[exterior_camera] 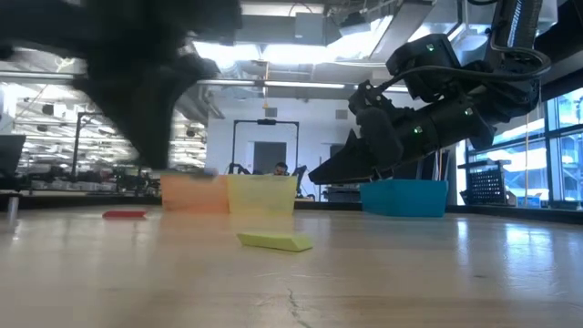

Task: Sort crayons/erasers/pens/pencils in bins
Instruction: Put the green crayon into the yellow bin

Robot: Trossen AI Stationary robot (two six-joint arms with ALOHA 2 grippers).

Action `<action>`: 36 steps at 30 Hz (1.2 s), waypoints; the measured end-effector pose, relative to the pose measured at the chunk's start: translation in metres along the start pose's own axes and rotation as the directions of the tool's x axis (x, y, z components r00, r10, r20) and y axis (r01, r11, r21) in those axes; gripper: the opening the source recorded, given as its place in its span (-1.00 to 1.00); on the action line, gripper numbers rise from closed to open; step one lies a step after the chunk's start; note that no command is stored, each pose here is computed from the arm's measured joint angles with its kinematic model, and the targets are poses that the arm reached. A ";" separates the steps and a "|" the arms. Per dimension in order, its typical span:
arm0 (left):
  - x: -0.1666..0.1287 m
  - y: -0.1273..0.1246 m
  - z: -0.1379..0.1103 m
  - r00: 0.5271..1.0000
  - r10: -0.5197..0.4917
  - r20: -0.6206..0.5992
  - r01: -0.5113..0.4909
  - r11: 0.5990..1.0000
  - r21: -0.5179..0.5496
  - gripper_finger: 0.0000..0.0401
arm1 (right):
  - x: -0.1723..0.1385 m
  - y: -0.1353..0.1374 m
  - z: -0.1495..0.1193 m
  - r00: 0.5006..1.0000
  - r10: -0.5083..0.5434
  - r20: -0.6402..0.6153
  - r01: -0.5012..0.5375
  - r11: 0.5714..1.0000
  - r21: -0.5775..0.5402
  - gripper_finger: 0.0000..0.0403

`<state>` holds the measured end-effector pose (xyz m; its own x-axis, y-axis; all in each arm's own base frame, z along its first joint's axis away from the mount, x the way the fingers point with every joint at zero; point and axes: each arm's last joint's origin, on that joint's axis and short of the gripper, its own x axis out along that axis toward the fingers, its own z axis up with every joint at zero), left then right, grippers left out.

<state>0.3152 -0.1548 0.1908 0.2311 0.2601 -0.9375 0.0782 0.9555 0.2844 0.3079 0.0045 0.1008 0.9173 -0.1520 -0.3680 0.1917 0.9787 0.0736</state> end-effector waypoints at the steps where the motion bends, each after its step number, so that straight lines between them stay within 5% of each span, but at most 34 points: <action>1: -0.004 0.012 0.000 0.999 0.046 0.004 -0.046 0.998 -0.037 -0.88 | 0.000 0.000 0.000 1.000 0.000 0.000 0.000 1.000 0.000 -0.22; 6: -0.020 0.079 0.004 0.978 0.207 0.037 -0.190 0.947 -0.260 -0.93 | 0.000 0.000 0.000 1.000 0.000 0.000 0.000 1.000 0.000 -0.22; 10: -0.020 0.142 0.005 0.958 0.284 0.026 -0.245 0.865 -0.437 -0.95 | 0.000 0.000 0.000 1.000 0.000 0.000 0.000 1.000 0.000 -0.22; 16: 0.006 0.233 0.003 0.925 0.378 -0.015 -0.285 0.669 -0.686 -0.95 | 0.000 0.000 0.000 1.000 0.001 -0.001 -0.001 1.000 -0.001 -0.22; 21: 0.036 0.293 -0.005 0.938 0.345 0.027 -0.176 0.544 -0.820 -0.92 | 0.000 0.000 -0.001 1.000 -0.001 -0.013 0.001 1.000 -0.003 -0.22; 26: 0.070 0.325 -0.013 0.964 0.254 0.074 -0.063 0.492 -0.868 -0.91 | 0.000 0.000 -0.004 0.999 0.001 -0.041 -0.001 1.000 -0.003 -0.22; 36: 0.118 0.335 -0.026 0.987 0.163 -0.013 -0.082 0.430 -0.899 -0.83 | -0.002 0.008 -0.010 0.996 0.023 -0.089 -0.021 1.000 0.023 -0.22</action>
<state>0.3436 0.1990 0.1704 0.2285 0.4138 -0.8812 -0.8573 0.5145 0.0193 0.3042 0.0136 0.0931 0.8866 -0.1165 -0.4475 0.1801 0.9783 0.1022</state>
